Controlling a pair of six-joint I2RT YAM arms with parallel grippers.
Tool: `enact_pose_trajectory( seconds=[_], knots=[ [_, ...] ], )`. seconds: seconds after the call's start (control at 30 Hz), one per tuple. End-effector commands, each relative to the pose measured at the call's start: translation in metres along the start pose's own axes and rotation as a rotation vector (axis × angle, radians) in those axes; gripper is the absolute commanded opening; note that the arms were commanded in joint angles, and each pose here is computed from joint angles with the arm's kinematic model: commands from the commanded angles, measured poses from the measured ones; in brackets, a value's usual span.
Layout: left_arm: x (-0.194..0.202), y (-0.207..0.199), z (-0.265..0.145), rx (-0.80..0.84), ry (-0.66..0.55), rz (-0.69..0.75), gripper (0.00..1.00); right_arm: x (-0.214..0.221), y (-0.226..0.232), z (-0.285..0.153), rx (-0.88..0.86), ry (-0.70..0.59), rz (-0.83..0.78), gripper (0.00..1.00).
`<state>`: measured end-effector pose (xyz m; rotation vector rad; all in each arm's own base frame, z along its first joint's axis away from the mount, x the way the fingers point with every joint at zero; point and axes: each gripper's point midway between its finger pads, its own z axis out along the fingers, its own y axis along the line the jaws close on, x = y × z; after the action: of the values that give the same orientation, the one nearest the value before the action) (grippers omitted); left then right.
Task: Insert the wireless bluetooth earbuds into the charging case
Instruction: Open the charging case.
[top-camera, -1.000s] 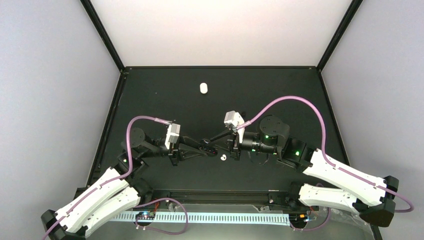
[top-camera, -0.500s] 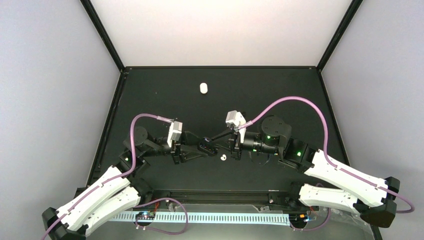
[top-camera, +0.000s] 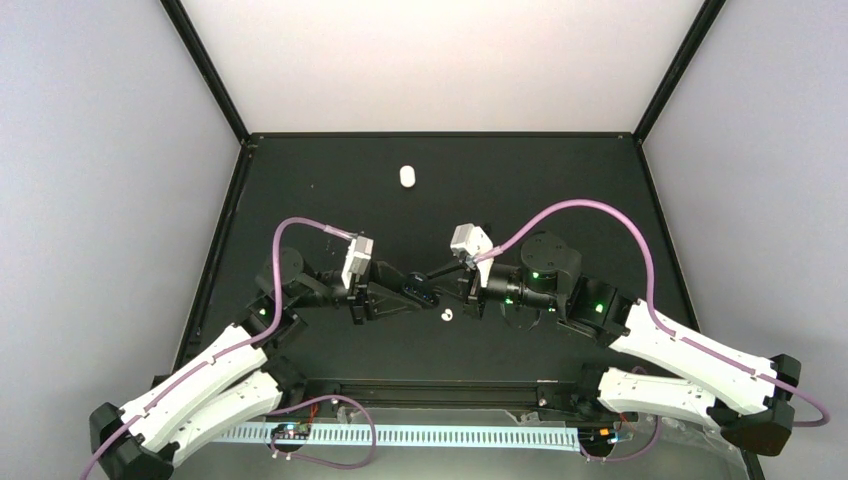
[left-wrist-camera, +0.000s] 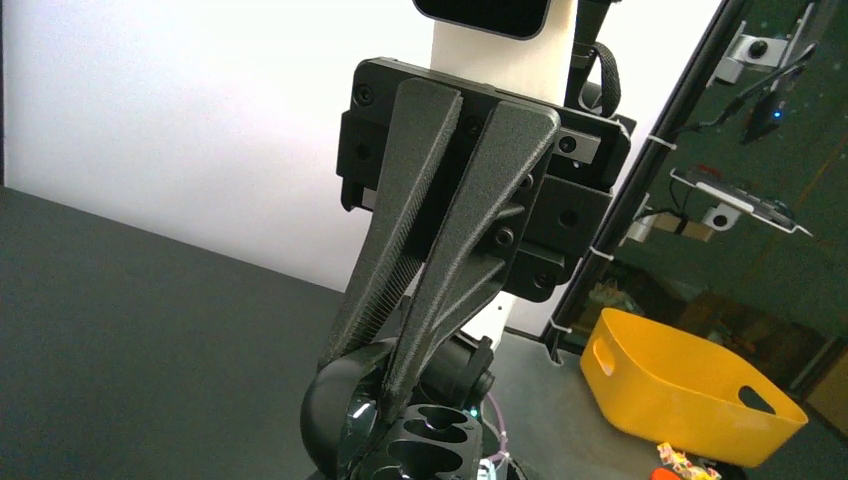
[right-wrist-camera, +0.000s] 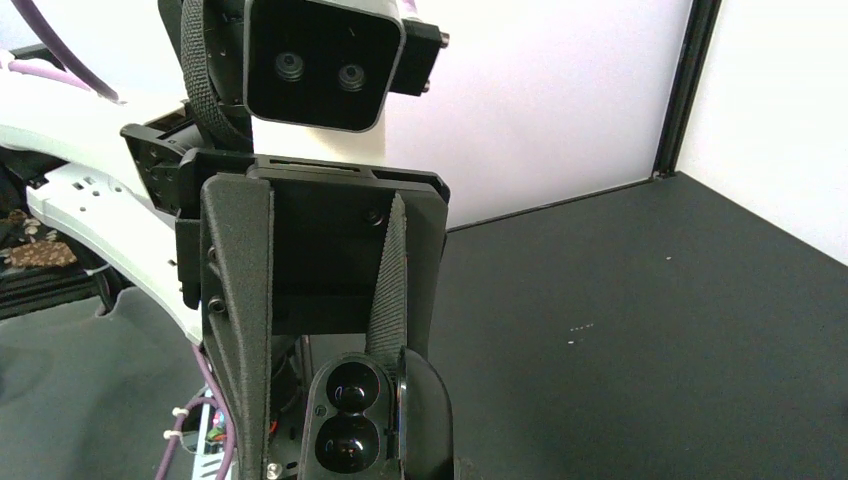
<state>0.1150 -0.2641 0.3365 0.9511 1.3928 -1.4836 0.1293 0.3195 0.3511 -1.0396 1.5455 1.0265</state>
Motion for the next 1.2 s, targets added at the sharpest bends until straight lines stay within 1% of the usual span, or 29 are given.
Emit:
enact_pose_trajectory(
  seconds=[0.0,0.27,0.37,0.47,0.5,0.57,0.6,0.7,0.73,0.93,1.17],
  knots=[
    [-0.0071,-0.0108,0.0027,0.062,-0.006,0.0,0.38,-0.0183,-0.0015,-0.0096,0.026,-0.049,-0.04,0.07],
    [-0.0039,-0.0077,0.005,0.065,0.005,-0.009,0.31,-0.0189,-0.001,-0.0114,0.025,-0.055,-0.044,0.07],
    [-0.0041,-0.0075,0.0053,0.065,0.004,-0.008,0.27,-0.0188,-0.0009,-0.0113,0.023,-0.055,-0.044,0.07],
    [-0.0047,-0.0075,0.0053,0.065,0.001,-0.007,0.26,-0.0182,-0.0003,-0.011,0.02,-0.055,-0.044,0.07],
    [-0.0049,-0.0071,0.0053,0.063,0.001,-0.009,0.28,-0.0176,-0.0001,-0.0108,0.019,-0.053,-0.043,0.07],
    [-0.0048,-0.0057,0.0054,0.055,0.0,-0.014,0.41,-0.0179,-0.0006,-0.0109,0.021,-0.054,-0.042,0.08],
    [-0.0047,-0.0047,0.0055,0.051,0.0,-0.017,0.43,-0.0184,-0.0002,-0.0113,0.02,-0.056,-0.043,0.08],
    [-0.0041,-0.004,0.0058,0.049,0.001,-0.02,0.45,-0.0184,0.0001,-0.0117,0.02,-0.057,-0.043,0.08],
    [-0.0041,-0.004,0.0059,0.05,0.002,-0.021,0.45,-0.0188,-0.0001,-0.0118,0.02,-0.058,-0.043,0.08],
    [-0.0045,-0.0042,0.0064,0.056,-0.003,-0.023,0.31,-0.0192,0.0007,-0.0124,0.017,-0.061,-0.044,0.08],
    [-0.0063,-0.0055,0.0066,0.063,-0.009,-0.019,0.26,-0.0195,0.0017,-0.013,0.012,-0.062,-0.043,0.08]
  ],
)
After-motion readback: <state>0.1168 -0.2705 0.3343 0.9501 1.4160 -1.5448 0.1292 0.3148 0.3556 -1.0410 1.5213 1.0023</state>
